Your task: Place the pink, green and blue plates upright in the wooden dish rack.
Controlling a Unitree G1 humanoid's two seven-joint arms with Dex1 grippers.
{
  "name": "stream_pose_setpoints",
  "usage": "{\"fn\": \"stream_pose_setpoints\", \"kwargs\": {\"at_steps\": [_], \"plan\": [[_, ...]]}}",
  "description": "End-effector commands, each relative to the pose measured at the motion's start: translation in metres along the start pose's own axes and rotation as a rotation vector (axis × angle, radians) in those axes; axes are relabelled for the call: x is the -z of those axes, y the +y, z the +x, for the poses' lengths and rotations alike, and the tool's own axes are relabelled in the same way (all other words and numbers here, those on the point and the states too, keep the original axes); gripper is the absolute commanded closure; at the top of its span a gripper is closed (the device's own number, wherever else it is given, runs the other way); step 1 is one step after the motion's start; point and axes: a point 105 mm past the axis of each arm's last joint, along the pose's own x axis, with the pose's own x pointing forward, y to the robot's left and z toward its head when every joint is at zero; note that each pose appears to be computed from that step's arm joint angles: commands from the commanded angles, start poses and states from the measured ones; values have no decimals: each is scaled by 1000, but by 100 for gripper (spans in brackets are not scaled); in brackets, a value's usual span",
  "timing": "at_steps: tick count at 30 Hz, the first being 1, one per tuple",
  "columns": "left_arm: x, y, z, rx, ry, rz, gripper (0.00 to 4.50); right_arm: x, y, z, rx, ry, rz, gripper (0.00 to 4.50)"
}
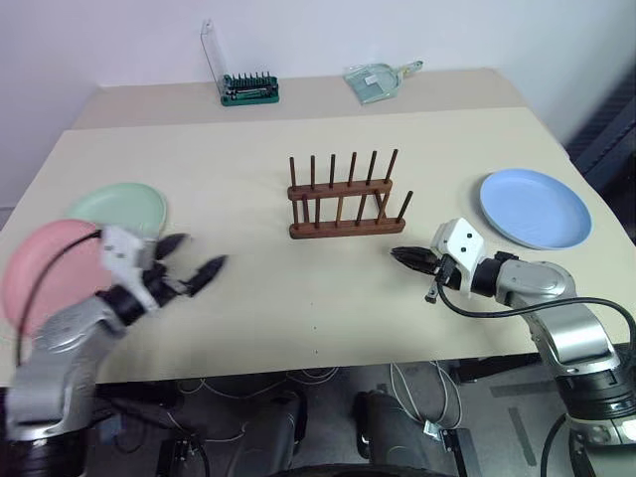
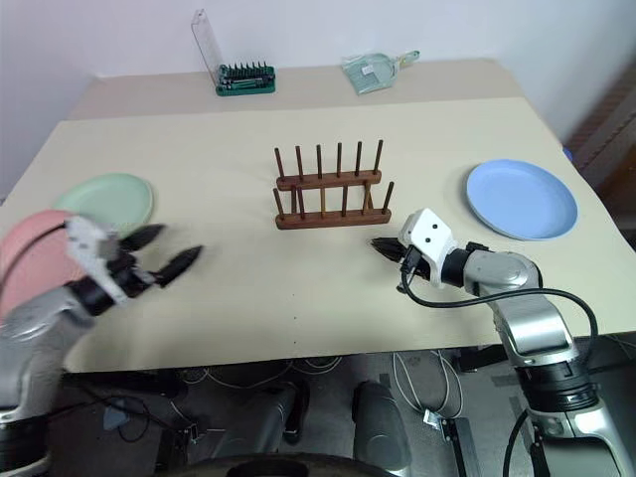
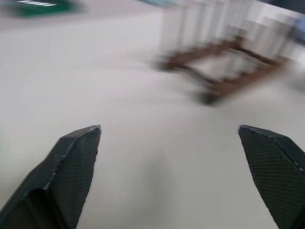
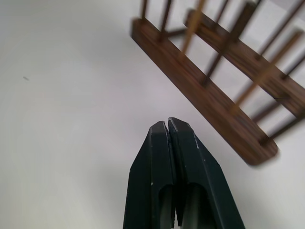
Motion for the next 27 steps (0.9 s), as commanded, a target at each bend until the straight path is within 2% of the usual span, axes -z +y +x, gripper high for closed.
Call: {"fn": "stream_pose_setpoints", "kwargs": {"at_steps": [1, 5, 7, 9, 11, 15, 19, 27], "plan": [[-19, 47, -31, -317, -68, -20, 4, -24, 6, 7, -74, -81, -40, 450], [-25, 73, -53, -534, -103, -36, 4, -27, 7, 10, -102, -93, -40, 450], [-13, 114, -103, -843, -84, -125, 4, -24, 8, 19, -139, -98, -41, 450], [3, 129, -135, -1009, -48, -212, 4, -23, 8, 25, -163, -107, -43, 450], [16, 130, -143, -1053, -15, -268, 4, -22, 6, 26, -168, -115, -44, 450], [27, 137, -156, -1148, -35, -384, 4, -18, 7, 28, -174, -119, -47, 450], [38, 141, -146, -1098, 16, -436, 4, -17, 10, 27, -177, -126, -51, 450], [39, 135, -111, -942, 40, -462, 4, -17, 16, 20, -157, -132, -40, 450]]}}
